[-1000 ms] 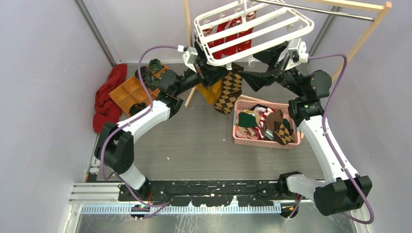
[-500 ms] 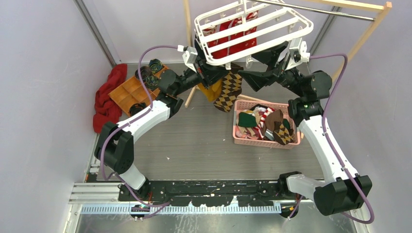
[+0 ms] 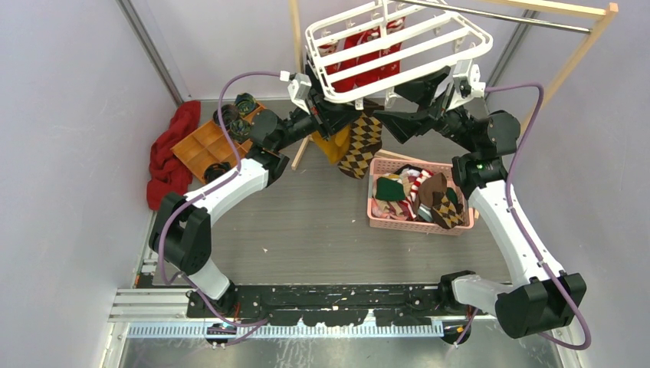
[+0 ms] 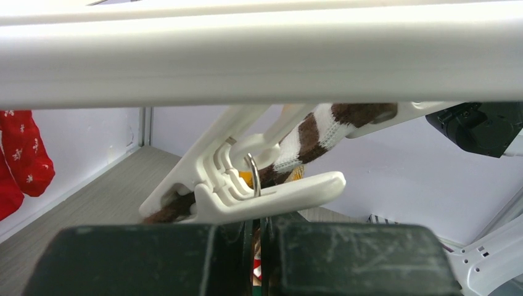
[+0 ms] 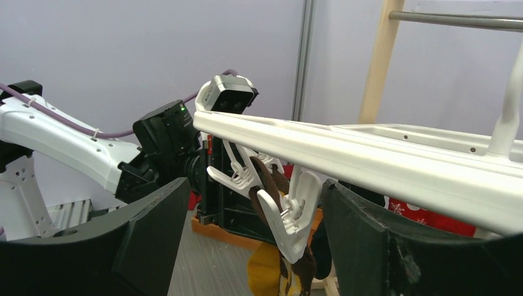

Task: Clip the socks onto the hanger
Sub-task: Open the clamp at the hanger.

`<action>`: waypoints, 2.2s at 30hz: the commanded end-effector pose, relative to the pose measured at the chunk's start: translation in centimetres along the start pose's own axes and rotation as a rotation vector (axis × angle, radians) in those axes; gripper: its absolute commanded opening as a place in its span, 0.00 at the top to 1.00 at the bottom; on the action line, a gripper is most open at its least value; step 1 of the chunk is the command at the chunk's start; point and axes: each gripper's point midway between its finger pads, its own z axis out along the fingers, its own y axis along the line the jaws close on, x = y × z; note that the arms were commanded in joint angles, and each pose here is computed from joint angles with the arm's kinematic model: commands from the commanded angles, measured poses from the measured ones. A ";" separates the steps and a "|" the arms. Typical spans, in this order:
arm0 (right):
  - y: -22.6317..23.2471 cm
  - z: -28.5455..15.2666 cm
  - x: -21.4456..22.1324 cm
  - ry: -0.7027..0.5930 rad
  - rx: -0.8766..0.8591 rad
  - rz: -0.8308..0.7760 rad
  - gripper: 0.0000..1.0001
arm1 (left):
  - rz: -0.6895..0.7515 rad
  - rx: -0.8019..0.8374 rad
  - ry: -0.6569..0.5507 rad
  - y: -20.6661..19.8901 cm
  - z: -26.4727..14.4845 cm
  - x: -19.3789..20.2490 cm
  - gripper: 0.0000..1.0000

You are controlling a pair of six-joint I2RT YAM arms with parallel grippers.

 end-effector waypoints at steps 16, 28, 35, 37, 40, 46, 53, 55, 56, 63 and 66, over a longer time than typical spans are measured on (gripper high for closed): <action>0.6 0.7 -2.9 -0.074 -0.011 -0.035 0.32 | 0.061 0.029 -0.079 -0.8 0.7 -3.2 1.00; 0.6 0.7 -2.8 -0.070 -0.010 -0.034 0.65 | 0.063 0.029 -0.082 -0.9 0.6 -3.4 1.00; 0.6 0.7 -2.8 -0.063 -0.006 -0.032 0.82 | 0.058 0.043 -0.074 -1.4 0.4 -3.3 1.00; 0.6 0.7 -2.8 -0.063 -0.002 -0.032 0.85 | 0.057 0.061 -0.069 -2.0 0.4 -3.3 1.00; 0.5 0.8 -2.7 -0.058 0.003 -0.028 0.85 | 0.052 0.092 -0.049 -3.1 0.2 -2.9 1.00; 0.6 0.9 -2.5 -0.053 0.004 -0.023 0.85 | 0.006 0.152 0.018 -4.9 -0.4 -1.4 1.00; 0.9 0.9 -2.2 -0.047 -0.005 -0.016 0.86 | -0.010 0.205 0.051 -6.6 -0.6 -1.1 1.00; 0.9 1.0 -2.1 -0.044 -0.005 -0.016 0.86 | -0.009 0.220 0.053 -7.1 -0.5 -1.2 1.00; 0.9 0.9 -2.1 -0.042 -0.006 -0.016 0.86 | -0.007 0.225 0.053 -7.3 -0.5 -1.2 1.00; 1.1 0.9 -1.9 -0.037 -0.011 -0.012 0.86 | 0.007 0.169 0.043 -6.8 -0.3 -1.8 1.00; 1.2 0.9 -1.9 -0.035 -0.014 -0.011 0.86 | 0.005 0.161 0.037 -6.7 0.0 -2.1 1.00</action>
